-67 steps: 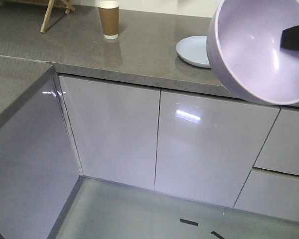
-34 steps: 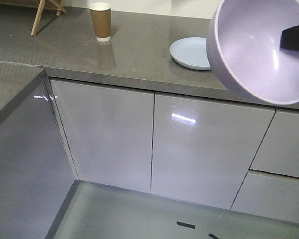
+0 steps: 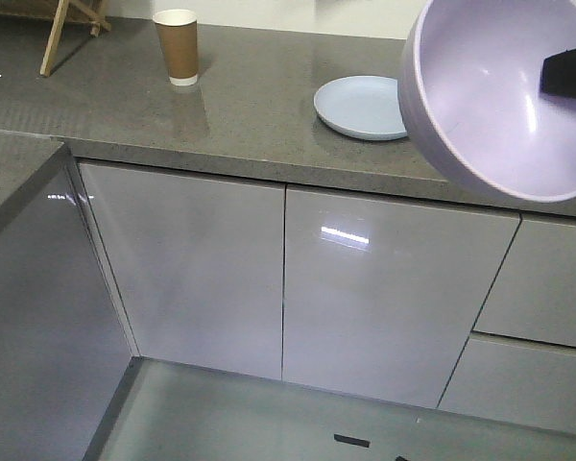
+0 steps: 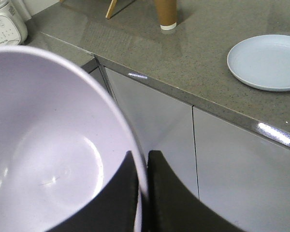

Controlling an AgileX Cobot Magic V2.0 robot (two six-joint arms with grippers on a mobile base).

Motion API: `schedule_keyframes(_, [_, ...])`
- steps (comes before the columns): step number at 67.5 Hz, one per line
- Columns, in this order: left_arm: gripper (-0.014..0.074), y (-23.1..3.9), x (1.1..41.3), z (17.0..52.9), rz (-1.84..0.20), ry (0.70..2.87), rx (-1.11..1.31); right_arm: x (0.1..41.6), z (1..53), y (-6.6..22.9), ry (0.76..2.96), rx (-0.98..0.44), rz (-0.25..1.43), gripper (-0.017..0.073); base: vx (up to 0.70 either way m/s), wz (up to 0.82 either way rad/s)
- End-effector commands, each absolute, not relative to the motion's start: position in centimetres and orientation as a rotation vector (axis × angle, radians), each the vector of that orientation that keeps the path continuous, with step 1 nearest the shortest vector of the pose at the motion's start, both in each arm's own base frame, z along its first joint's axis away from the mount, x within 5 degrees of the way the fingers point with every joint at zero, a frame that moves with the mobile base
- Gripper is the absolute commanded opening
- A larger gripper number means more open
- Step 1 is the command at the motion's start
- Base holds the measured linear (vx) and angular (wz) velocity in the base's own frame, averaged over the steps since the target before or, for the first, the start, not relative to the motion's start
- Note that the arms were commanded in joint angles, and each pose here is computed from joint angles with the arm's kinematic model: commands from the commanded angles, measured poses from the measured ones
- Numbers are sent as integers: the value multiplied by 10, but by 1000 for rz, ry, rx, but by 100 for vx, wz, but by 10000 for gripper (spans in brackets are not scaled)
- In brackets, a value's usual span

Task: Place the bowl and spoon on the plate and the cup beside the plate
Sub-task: 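Drive the base toward the pale blue plate on the far counter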

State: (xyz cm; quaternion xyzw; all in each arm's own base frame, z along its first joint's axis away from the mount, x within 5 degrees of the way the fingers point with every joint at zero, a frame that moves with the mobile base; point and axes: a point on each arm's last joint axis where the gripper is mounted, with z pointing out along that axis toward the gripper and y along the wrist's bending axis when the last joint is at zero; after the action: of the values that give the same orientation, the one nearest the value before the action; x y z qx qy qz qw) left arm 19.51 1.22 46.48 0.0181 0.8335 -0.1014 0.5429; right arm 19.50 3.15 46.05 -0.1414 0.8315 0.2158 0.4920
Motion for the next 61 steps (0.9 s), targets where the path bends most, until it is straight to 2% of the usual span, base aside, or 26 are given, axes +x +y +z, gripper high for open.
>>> schedule_keyframes(1, [-6,11,191,481,-245,1868,21,189,478,32,1920,-321,533,-6,5,-5])
schedule_keyframes(61, [-6,11,191,481,-245,1868,21,189,477,33,1922,-323,535,-6,9,1])
